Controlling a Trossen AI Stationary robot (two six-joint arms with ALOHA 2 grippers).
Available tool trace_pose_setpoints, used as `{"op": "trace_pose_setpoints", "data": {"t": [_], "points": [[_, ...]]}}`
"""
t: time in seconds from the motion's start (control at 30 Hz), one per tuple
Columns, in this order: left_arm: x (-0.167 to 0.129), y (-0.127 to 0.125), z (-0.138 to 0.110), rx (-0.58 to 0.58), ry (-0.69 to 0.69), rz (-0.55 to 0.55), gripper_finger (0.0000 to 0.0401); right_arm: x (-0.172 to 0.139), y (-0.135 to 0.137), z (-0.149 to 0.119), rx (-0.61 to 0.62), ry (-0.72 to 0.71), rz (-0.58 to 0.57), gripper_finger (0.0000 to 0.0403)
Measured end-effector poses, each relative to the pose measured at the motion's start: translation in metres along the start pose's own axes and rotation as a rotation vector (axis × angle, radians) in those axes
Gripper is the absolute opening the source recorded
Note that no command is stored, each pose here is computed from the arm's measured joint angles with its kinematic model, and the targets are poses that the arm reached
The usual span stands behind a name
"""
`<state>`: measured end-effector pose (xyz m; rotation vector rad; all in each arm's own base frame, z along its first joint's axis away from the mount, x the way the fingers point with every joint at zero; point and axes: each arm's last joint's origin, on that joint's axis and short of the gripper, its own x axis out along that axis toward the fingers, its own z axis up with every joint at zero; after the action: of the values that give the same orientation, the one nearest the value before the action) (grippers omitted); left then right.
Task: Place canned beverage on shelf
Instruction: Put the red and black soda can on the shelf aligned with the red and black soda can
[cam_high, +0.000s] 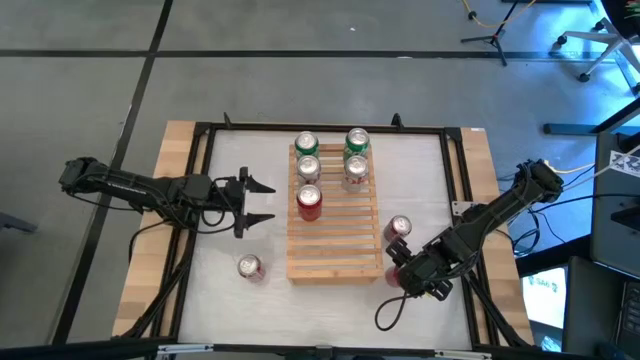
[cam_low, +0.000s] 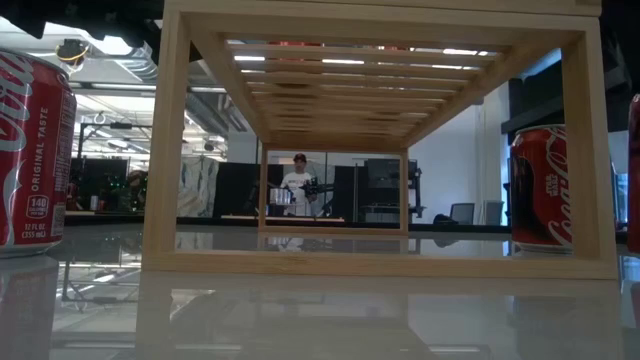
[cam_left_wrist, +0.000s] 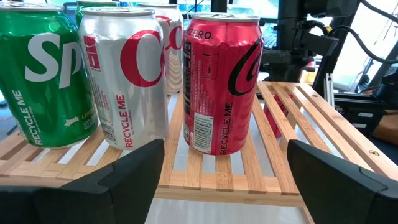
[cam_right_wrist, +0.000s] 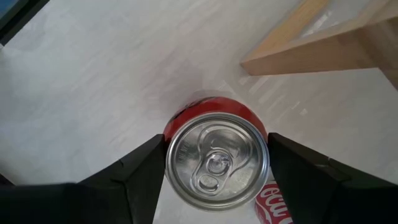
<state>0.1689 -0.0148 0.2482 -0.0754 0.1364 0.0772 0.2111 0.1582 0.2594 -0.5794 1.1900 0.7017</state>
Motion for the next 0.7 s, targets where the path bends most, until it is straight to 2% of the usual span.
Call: {"op": "trace_pose_setpoints", "data": {"t": [0.2, 0.43, 0.7], "points": [[-0.001, 0.000, 0.001, 0.009, -0.008, -0.001, 0.0330, 0.000, 0.000, 0.000, 0.005, 0.001, -0.007, 0.0266], [-0.014, 0.002, 0.011, 0.015, -0.088, -0.008, 0.0330, 0.000, -0.001, 0.000, 0.010, 0.003, -0.023, 0.0266], [-0.031, 0.005, 0.015, 0.077, -0.116, -0.004, 0.0330, 0.000, -0.001, 0.000, 0.010, 0.002, -0.020, 0.0266]]}}
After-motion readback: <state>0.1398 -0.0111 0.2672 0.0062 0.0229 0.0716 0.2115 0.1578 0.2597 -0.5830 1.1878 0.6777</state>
